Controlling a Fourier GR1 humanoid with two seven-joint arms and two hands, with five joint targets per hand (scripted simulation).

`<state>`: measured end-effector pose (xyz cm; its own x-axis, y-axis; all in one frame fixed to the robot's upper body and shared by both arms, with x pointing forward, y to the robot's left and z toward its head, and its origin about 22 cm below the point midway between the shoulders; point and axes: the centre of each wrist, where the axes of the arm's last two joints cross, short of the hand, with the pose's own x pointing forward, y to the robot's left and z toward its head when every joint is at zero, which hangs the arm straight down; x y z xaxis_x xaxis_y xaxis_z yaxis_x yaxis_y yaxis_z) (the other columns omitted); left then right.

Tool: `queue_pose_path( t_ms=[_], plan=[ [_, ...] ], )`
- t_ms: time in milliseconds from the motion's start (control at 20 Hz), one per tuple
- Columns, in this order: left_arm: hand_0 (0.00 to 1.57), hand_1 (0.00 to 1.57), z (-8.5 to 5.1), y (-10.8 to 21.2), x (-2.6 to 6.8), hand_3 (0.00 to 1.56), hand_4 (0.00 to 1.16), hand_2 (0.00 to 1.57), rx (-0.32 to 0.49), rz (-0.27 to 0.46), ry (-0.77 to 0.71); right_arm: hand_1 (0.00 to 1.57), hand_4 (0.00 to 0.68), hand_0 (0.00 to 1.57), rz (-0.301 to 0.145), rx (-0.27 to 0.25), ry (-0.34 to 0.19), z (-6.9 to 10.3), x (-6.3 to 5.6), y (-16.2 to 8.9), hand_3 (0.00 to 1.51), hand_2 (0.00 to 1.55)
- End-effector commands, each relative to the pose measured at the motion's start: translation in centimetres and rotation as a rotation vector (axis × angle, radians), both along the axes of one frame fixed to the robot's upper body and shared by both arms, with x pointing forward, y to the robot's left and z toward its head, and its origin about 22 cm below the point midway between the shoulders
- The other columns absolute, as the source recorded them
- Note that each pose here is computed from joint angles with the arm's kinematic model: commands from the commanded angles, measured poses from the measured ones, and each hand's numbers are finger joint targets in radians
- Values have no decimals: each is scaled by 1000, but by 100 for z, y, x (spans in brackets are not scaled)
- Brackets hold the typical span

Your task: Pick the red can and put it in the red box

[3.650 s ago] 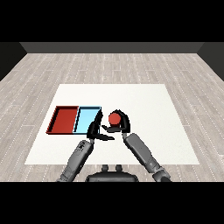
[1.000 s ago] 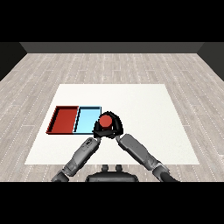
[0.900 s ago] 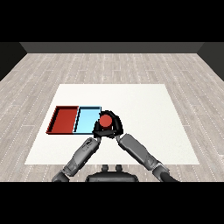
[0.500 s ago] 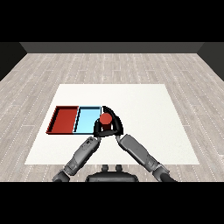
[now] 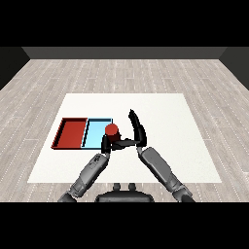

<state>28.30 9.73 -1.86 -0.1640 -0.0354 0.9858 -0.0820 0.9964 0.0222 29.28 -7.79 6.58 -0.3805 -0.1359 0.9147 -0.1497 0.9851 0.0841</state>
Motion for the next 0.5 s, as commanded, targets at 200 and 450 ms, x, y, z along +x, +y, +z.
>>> queue_pose_path(
  t_ms=[200, 450],
  plan=[
    [1571, 1571, 101, 493, 50, 1483, 1140, 1571, 96, 66, -51, 0, 0, 0, -66, 64, -81, 362, -241, -609, 0, 0],
    [1571, 1571, 150, 872, 188, 1467, 1130, 1569, 221, 163, -48, 0, 0, 0, -189, 21, -5, -115, -510, -1208, 0, 0]
  ],
)
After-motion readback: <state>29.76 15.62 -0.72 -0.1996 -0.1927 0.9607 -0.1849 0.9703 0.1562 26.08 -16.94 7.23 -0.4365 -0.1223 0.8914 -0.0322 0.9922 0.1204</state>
